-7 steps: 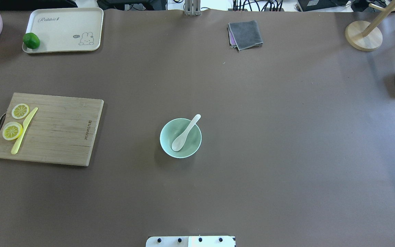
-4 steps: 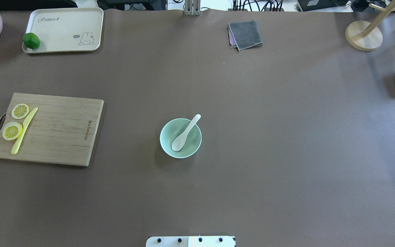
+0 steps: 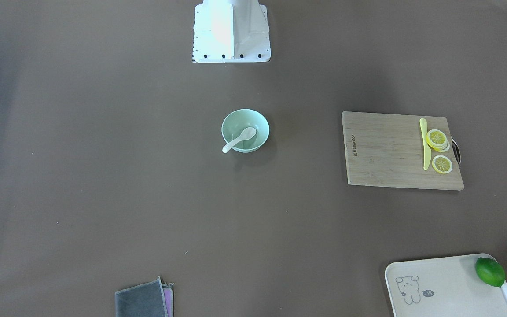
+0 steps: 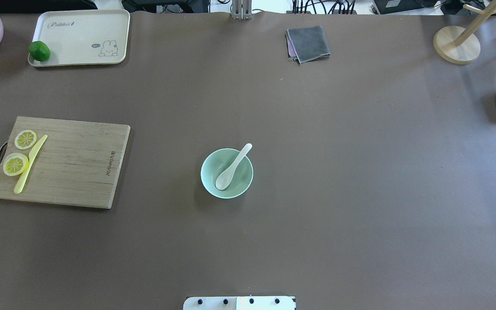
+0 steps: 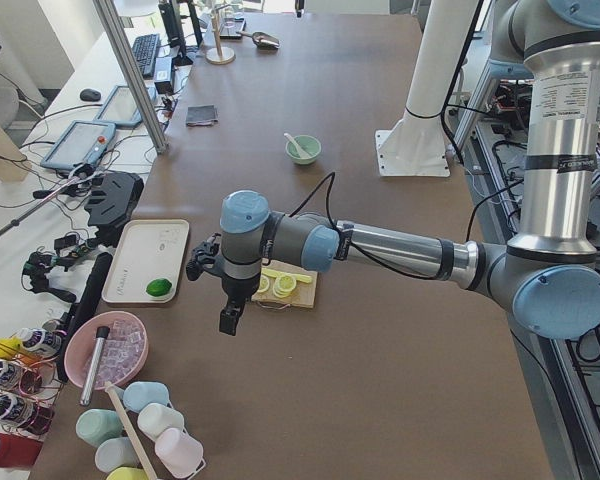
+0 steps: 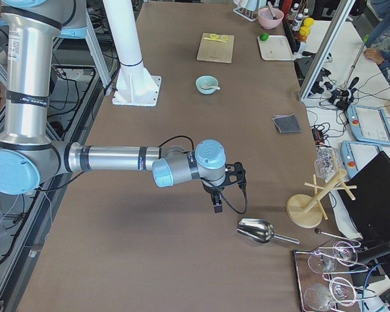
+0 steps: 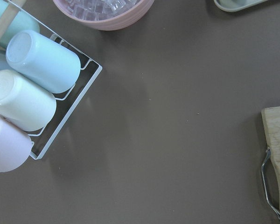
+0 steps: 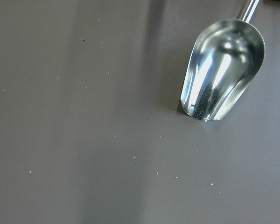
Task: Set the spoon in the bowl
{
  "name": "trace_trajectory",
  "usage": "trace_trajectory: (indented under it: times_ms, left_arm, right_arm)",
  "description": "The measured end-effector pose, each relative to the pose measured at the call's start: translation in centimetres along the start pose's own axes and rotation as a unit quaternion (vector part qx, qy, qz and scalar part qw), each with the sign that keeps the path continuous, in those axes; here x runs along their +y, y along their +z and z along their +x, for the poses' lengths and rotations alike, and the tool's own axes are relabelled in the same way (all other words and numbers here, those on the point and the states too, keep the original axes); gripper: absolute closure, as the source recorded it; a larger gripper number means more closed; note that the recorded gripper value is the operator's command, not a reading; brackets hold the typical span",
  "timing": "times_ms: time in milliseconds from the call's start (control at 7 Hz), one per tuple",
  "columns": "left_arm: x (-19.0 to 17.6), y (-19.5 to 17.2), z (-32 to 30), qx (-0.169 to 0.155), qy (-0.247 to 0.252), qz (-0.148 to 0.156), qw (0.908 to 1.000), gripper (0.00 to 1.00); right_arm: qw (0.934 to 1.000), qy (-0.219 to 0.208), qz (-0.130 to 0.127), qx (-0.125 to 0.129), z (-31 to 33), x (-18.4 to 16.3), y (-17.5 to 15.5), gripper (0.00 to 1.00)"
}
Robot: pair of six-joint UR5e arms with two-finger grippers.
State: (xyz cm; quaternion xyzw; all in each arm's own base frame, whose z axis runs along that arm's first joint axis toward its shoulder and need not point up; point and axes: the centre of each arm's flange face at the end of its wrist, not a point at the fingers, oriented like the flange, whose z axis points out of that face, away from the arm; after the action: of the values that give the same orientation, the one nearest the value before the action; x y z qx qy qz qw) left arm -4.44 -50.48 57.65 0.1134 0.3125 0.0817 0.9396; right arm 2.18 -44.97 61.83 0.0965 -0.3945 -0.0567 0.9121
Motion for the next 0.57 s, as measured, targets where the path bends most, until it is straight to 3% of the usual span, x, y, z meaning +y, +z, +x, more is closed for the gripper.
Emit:
trace_trajectory:
  times_ms: [571]
  left_arm:
    - [-0.2, -0.7, 1.4, 0.044, 0.008, 0.008, 0.9990, 0.02]
  right_arm:
    - [1.0000, 0.000, 0.000, 0.000, 0.0, -0.1, 0.0, 0.00]
